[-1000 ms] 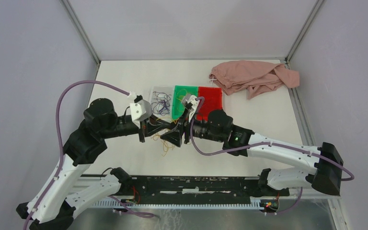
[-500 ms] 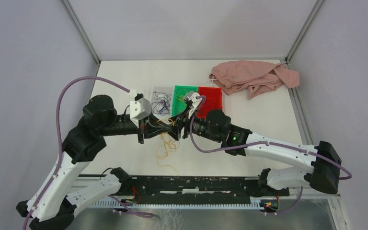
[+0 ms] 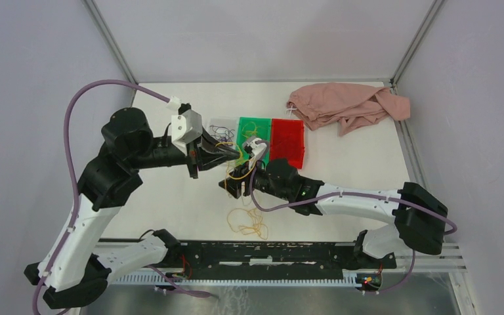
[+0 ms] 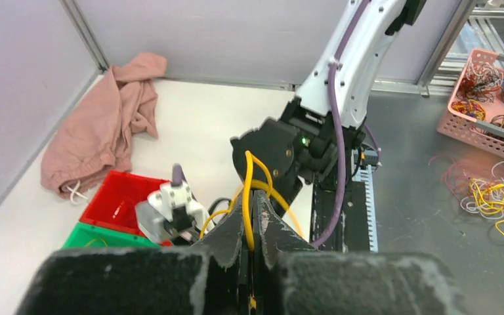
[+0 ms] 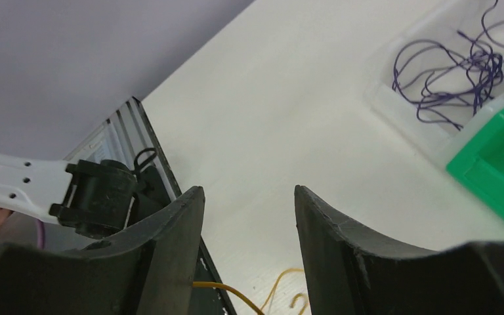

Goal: Untangle the cables
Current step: Untie the cable.

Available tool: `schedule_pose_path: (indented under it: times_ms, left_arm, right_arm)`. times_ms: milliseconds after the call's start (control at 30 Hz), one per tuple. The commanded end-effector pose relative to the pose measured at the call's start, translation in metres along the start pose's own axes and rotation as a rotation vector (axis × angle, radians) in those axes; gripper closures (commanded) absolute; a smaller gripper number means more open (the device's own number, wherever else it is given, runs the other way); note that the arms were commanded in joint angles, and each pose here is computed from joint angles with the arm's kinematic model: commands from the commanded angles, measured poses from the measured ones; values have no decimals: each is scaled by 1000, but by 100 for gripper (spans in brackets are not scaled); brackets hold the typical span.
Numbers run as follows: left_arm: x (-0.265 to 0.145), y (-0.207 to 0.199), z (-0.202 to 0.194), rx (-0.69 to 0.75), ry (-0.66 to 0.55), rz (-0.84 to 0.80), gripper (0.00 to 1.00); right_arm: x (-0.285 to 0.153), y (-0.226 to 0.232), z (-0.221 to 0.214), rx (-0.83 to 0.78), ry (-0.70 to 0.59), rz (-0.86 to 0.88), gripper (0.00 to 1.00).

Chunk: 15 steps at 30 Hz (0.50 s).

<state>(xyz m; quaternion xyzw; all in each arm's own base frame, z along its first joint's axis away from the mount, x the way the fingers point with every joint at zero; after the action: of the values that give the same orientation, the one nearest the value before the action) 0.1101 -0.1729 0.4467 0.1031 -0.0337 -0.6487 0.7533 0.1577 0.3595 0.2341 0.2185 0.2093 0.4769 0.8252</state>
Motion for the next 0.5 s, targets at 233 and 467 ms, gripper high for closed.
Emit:
schedule_pose_path:
  times_ms: [233, 467]
  left_arm:
    - [-14, 32, 67, 294, -105, 194, 97]
    - [-33, 72, 104, 515, -138, 532, 97]
  right_arm:
    - [-9, -24, -24, 51, -51, -74, 42]
    - [-19, -41, -39, 55, -33, -142, 42]
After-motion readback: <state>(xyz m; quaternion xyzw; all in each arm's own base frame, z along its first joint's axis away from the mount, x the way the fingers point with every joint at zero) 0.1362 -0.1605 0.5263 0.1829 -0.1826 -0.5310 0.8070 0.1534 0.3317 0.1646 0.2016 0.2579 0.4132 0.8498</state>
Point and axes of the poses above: each gripper's point midway between its finger pads, its own x axis out along the fingers, its own y axis along the line the jaws close on, z = x × y, the point moved 7 cm from there along -x, back along the fingers, and after that the axes turned 9 degrees about x, right-handed, at the moved point
